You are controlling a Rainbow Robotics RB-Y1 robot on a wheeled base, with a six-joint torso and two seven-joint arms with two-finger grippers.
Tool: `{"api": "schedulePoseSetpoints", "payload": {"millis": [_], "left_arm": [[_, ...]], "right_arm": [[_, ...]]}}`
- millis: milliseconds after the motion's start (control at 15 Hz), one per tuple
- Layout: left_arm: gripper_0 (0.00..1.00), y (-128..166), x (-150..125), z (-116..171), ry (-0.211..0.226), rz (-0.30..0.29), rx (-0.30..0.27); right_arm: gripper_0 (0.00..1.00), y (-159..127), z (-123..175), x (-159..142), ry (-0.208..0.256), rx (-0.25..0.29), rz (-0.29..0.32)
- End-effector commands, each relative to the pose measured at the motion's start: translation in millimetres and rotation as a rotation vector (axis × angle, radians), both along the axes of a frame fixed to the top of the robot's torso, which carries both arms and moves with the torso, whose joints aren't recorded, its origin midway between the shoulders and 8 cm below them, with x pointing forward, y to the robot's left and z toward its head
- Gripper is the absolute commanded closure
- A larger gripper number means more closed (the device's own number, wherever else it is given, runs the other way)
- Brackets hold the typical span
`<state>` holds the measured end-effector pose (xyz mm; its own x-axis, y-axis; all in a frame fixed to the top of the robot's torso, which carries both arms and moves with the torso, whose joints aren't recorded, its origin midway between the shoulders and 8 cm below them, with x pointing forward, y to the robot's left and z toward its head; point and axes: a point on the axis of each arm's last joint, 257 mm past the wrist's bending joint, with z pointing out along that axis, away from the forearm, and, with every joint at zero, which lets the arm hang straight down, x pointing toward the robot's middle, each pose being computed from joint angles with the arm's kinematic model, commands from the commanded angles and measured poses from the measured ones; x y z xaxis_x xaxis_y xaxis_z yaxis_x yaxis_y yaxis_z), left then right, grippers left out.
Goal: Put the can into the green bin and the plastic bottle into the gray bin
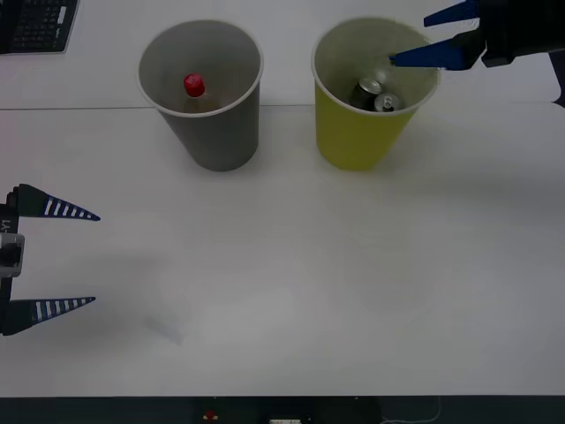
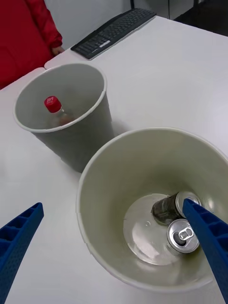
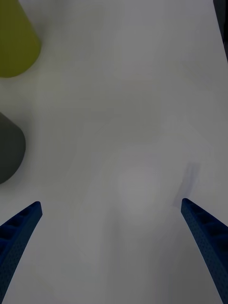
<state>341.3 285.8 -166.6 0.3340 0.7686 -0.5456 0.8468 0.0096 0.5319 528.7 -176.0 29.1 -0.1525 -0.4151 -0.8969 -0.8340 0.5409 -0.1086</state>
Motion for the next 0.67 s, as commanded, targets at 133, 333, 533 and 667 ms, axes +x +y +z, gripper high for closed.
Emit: {"api": "schedulePoseSetpoints", "payload": {"millis": [133,333,533,667], "left_arm": [[0.00,0.0,0.0,0.0,0.000,0.000,0.000],[0.00,0.0,0.0,0.0,0.000,0.000,0.000],[0.00,0.0,0.0,0.0,0.000,0.000,0.000],[0.00,0.0,0.0,0.0,0.000,0.000,0.000]], "right_arm": [[0.00,-8.6,-22.3,-29.3,-0.081,-0.050,0.083],[0.00,-16.4,-45.9,-55.1,-0.157,-0.113,0.136],[0.00,-26.3,-69.7,-83.2,-0.214,-0.181,0.175],[0.00,-29.5,-83.4,-98.5,-0.253,-0.231,0.208]]}}
